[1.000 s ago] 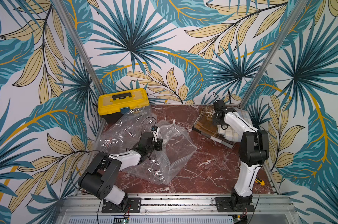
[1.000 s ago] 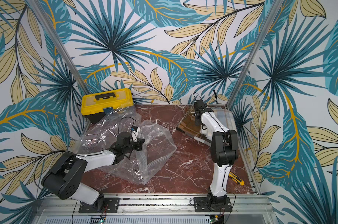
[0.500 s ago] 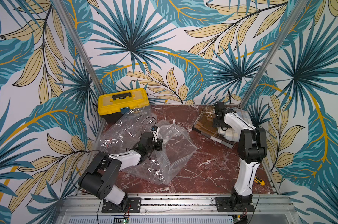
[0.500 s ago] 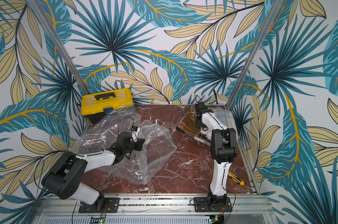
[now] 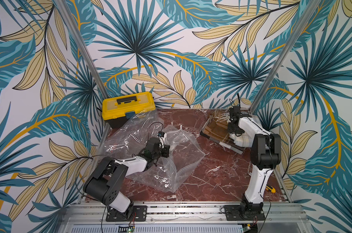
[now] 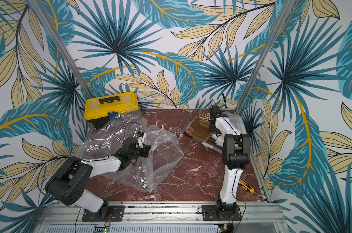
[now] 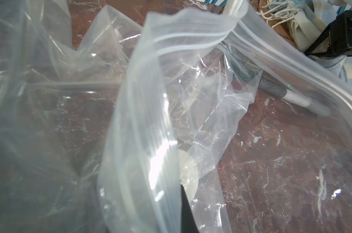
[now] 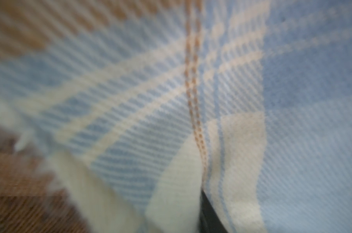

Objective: Take the blanket out of the vacuum bag
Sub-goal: Place the blanket at the corner of the board.

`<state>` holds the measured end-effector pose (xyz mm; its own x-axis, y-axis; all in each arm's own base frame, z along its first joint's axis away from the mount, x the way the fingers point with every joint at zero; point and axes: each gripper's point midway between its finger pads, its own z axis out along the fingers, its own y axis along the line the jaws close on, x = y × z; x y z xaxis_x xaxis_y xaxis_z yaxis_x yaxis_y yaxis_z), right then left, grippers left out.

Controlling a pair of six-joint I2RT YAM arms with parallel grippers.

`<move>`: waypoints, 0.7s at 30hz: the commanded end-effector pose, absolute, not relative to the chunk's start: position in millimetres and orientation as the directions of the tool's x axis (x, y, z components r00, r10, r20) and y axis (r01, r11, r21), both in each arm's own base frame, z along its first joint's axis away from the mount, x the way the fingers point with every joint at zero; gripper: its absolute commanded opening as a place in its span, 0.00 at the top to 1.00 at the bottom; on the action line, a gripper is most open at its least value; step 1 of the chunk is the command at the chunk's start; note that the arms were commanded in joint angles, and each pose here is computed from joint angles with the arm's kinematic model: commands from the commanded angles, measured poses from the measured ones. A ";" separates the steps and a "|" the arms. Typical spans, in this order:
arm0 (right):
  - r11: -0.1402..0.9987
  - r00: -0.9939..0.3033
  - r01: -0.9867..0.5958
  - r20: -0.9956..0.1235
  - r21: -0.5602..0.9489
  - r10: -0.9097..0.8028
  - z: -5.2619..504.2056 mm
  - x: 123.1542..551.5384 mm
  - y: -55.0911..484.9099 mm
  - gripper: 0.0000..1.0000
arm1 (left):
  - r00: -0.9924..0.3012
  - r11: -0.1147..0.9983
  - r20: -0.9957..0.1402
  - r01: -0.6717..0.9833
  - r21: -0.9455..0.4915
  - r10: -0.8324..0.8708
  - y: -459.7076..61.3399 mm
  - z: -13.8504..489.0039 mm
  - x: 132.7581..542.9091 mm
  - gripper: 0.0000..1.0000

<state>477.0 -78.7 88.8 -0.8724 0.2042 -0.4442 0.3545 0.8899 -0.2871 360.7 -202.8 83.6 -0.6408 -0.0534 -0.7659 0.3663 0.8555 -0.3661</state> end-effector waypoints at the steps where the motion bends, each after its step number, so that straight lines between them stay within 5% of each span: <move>1: 0.907 -0.880 0.350 -0.414 -0.236 0.233 86.3 466.2 -73.1 0.78 | -0.635 0.847 -0.770 0.377 -0.374 -0.058 -205.7 89.1 364.7 1.00; 9: 0.929 -0.868 0.340 -0.428 -0.148 0.250 106.5 466.1 -59.5 1.00 | -0.640 0.843 -0.766 0.380 -0.381 -0.058 -208.2 87.3 364.7 1.00; 21: 0.950 -0.826 0.311 -0.493 0.008 0.274 170.2 471.6 -37.2 1.00 | -0.641 0.838 -0.765 0.382 -0.389 -0.064 -209.1 85.6 364.0 1.00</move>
<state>472.0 -49.9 137.8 -0.8507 0.2574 -0.4583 0.3249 0.9429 -0.0734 359.6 -205.1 80.1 -0.6516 -0.0551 -0.7566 0.3684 0.8488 -0.3792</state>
